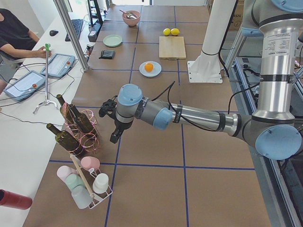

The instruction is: Pick orange to plate

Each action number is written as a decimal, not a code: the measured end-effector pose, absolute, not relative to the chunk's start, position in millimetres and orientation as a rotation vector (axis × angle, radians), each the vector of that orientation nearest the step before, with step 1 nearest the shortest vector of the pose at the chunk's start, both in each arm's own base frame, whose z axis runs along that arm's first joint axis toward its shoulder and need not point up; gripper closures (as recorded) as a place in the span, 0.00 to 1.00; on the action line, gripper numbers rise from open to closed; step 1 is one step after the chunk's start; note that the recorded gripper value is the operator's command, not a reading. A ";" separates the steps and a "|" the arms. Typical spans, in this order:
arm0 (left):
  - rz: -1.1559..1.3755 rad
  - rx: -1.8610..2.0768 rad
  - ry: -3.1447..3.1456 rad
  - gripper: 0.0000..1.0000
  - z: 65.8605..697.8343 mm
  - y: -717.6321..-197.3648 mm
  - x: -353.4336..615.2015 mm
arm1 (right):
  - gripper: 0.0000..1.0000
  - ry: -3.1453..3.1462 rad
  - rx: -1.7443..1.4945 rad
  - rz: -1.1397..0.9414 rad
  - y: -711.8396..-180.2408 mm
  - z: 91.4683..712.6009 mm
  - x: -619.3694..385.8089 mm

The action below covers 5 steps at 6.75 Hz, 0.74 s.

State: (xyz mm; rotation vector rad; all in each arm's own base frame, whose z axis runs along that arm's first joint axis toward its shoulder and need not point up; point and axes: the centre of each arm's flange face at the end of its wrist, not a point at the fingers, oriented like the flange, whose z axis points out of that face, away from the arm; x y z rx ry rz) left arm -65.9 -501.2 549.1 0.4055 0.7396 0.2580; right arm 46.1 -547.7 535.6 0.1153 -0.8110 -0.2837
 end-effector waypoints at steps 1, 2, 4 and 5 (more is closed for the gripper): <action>0.233 0.342 0.743 0.00 552.4 -501.2 -87.1 | 0.00 -0.818 0.110 -0.306 -545.5 566.4 68.1; 0.192 0.251 0.765 0.00 558.0 -497.5 -94.0 | 0.00 -0.823 0.095 -0.312 -542.4 587.5 77.5; 0.189 0.103 0.803 0.00 597.7 -474.6 -67.7 | 0.00 -0.808 0.067 -0.276 -540.6 598.0 82.9; 0.207 0.084 0.809 0.00 606.8 -469.5 -56.0 | 0.00 -0.785 0.039 -0.222 -540.8 599.3 84.8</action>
